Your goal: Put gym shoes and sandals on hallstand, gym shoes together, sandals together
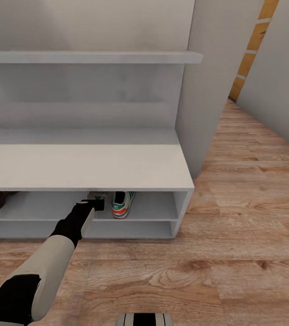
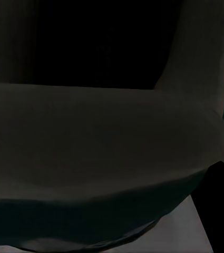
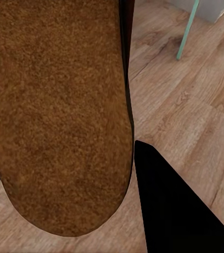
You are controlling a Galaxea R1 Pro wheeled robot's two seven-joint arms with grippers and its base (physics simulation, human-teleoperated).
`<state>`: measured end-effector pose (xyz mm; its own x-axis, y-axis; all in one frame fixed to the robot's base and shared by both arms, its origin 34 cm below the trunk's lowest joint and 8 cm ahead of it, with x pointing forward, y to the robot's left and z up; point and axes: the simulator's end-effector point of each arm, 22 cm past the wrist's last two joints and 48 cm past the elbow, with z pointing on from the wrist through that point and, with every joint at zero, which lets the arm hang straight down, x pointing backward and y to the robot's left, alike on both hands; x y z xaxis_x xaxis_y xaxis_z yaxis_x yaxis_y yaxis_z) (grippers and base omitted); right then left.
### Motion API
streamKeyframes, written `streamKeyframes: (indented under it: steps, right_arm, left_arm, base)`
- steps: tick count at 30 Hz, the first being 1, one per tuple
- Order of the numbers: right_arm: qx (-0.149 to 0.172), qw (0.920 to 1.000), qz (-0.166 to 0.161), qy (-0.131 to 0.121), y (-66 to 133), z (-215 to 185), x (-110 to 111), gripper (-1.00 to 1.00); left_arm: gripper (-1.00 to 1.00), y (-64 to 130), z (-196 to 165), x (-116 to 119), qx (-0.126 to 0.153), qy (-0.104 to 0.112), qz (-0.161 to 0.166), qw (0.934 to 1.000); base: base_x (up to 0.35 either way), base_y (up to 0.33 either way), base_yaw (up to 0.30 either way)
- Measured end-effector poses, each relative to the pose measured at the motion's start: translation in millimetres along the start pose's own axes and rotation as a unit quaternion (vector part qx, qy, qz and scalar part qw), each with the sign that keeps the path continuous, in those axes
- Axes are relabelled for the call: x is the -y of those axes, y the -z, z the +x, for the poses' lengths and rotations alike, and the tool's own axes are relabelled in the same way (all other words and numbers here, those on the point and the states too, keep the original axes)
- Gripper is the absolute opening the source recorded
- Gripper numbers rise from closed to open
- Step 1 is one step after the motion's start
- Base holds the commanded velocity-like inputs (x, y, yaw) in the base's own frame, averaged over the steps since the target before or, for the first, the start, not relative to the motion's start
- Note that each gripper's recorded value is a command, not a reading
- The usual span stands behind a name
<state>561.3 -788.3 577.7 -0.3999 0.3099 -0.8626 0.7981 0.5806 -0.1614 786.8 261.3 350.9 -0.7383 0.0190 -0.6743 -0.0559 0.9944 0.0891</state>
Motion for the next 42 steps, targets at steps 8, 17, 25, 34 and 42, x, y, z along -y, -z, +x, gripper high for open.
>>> streamKeyframes:
  steps: [8, 17, 25, 34, 42]
  right_arm:
    - [0.000, 1.0000, 0.000, 0.000, 0.0, -0.1, 0.0, -1.00]
    - [0.000, 1.0000, 0.000, 0.000, 0.1, -0.1, 0.0, -1.00]
    - [0.000, 1.0000, 0.000, 0.000, 0.0, -0.1, 0.0, -1.00]
    - [0.000, 1.0000, 0.000, 0.000, 0.0, -0.1, 0.0, -1.00]
    - [0.000, 1.0000, 0.000, 0.000, 0.0, 0.0, 0.0, -1.00]
  left_arm:
    - [-1.00, 0.0, 0.0, 0.0, 0.000, 0.000, 0.000, 1.0000]
    - [-1.00, 0.0, 0.0, 0.0, 0.000, 0.000, 0.000, 1.0000]
    - [1.00, 0.0, 0.0, -0.1, 0.000, 0.000, 0.000, 1.0000]
    - [1.00, -0.1, 0.0, -1.0, 0.000, 0.000, -0.001, 1.0000]
    - [1.00, -0.1, 0.0, -1.1, 0.000, 0.000, -0.001, 1.0000]
  base:
    - [0.000, 0.000, 0.000]
    - [0.000, 0.000, 0.000]
    - [0.000, 0.000, 0.000]
    - [0.000, 0.000, 0.000]
    - [0.000, 0.000, 0.000]
